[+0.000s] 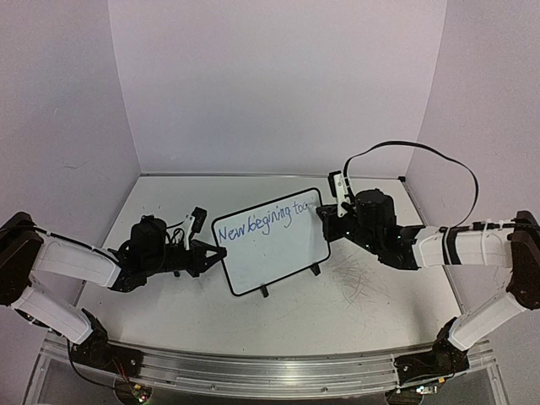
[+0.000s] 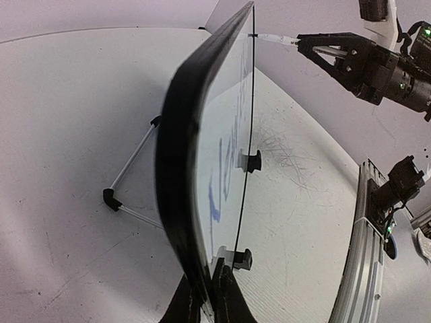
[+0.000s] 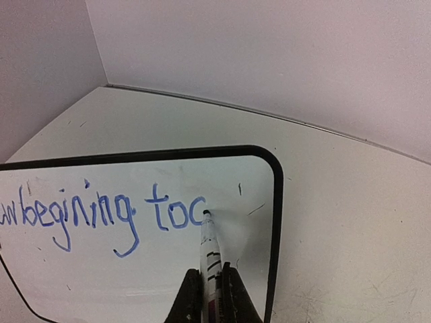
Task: Write a sentence on the whiteboard
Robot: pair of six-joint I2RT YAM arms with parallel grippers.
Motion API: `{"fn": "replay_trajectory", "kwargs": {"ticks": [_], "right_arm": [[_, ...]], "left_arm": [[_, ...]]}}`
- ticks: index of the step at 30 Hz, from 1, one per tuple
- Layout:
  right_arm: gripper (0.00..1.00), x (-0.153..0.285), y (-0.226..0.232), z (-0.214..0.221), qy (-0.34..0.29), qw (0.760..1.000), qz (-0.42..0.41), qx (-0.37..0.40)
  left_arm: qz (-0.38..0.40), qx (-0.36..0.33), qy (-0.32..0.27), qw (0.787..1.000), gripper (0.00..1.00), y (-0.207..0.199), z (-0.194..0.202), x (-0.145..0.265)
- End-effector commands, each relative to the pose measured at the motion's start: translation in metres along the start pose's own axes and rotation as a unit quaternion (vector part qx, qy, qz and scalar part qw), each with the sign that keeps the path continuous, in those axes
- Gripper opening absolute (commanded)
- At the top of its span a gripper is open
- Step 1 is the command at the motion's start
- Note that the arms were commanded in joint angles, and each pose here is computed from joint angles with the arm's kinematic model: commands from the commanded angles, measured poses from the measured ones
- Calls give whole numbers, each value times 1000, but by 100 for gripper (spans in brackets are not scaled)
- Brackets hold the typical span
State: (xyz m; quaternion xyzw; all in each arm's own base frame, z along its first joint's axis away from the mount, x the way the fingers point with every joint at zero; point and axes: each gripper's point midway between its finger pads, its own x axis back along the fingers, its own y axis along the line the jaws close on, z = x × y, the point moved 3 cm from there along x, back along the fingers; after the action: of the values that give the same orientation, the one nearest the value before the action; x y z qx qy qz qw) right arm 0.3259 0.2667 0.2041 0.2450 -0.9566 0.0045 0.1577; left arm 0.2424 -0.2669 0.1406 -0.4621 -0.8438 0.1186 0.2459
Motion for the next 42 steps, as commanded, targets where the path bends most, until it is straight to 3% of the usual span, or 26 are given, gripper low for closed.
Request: {"fn": "replay_trajectory", "kwargs": {"ticks": [1, 16, 42], "right_arm": [[0, -5, 1, -31, -42, 999, 8, -9], [0, -8, 1, -38, -49, 999, 12, -8], [0, 4, -5, 8, 11, 1000, 9, -7]], "left_arm": [[-51, -12, 14, 999, 0, 17, 8, 4], [-54, -13, 15, 998, 0, 18, 9, 4], [-54, -11, 16, 998, 0, 18, 10, 4]]}}
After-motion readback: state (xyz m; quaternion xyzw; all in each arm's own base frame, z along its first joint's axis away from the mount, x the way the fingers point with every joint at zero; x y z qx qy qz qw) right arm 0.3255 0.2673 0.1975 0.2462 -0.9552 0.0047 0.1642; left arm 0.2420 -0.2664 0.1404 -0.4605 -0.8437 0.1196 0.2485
